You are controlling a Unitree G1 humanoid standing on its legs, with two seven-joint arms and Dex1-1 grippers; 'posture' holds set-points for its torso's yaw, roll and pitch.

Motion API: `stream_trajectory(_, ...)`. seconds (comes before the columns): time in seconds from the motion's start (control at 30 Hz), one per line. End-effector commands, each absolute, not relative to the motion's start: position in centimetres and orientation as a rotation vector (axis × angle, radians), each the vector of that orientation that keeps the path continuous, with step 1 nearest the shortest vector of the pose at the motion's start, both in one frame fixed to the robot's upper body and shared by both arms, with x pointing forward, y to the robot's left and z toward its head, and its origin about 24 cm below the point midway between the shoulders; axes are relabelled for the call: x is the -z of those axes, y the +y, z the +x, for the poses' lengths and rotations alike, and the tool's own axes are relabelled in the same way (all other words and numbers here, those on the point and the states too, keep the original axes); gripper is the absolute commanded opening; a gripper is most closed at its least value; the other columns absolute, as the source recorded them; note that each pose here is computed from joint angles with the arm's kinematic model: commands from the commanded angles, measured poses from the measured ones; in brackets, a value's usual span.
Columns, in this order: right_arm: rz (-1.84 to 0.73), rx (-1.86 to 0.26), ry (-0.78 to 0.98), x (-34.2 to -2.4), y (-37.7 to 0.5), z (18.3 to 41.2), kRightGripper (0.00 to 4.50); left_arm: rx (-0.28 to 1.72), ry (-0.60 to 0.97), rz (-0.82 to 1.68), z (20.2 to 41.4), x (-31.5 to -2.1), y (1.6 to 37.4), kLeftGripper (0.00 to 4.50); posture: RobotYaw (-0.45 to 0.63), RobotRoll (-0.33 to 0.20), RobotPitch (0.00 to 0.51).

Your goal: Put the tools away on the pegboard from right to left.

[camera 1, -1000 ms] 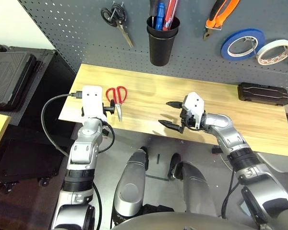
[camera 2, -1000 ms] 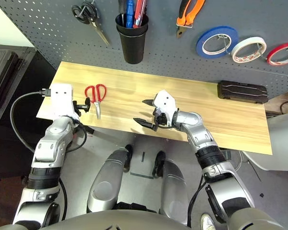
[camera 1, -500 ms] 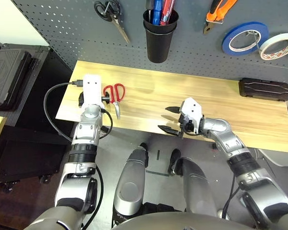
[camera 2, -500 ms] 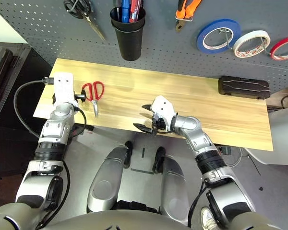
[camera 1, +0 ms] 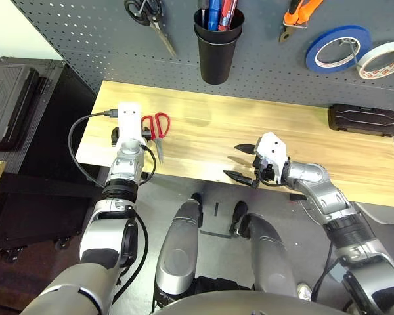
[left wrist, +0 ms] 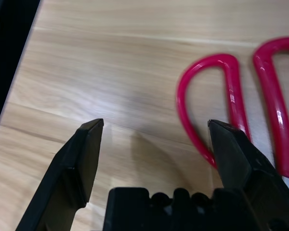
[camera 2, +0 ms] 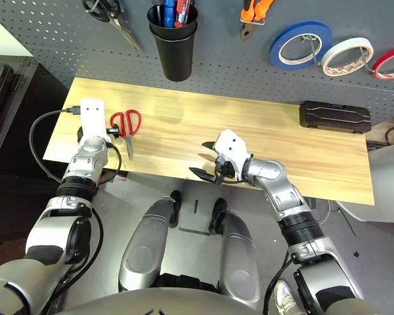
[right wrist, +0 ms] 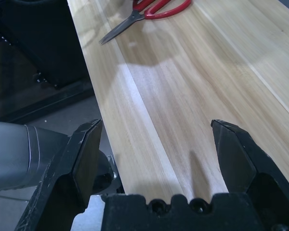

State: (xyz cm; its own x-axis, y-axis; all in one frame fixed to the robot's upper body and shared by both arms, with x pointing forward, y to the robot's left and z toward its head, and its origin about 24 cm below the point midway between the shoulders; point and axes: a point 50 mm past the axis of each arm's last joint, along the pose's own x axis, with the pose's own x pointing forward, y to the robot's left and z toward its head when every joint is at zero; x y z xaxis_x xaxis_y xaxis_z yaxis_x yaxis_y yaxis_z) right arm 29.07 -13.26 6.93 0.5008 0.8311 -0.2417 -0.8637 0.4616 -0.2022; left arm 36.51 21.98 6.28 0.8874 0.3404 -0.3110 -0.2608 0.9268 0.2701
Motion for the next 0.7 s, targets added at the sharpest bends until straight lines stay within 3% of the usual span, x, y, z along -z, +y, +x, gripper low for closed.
stream_trajectory(0.03, -0.299, -1.039, 0.137, -6.5, -13.6, 28.6, 4.5, -0.285, 0.462, 0.23, 35.7, -4.0, 21.7, 4.29, 0.28, 0.0, 0.425)
stream_trajectory(0.17, -0.295, -1.064, 0.119, -7.0, -13.4, 28.5, 4.5, -0.267, 0.494, 0.109, 35.5, -3.3, 21.0, 3.16, 0.27, 0.0, 0.423)
stream_trajectory(0.27, -0.293, -1.087, 0.118, -7.3, -13.3, 28.5, 4.5, -0.265, 0.514, 0.117, 35.2, -2.9, 20.9, 1.79, 0.27, 0.0, 0.422)
stream_trajectory(0.43, -0.31, -1.098, 0.12, -7.3, -13.4, 28.5, 4.5, -0.258, 0.527, 0.112, 35.0, -2.5, 20.6, 0.05, 0.27, 0.0, 0.42)
stream_trajectory(0.7, -0.32, -1.106, 0.104, -7.3, -13.1, 28.5, 4.5, -0.283, 0.505, 0.066, 35.0, -2.7, 20.7, 0.05, 0.28, 0.0, 0.41)
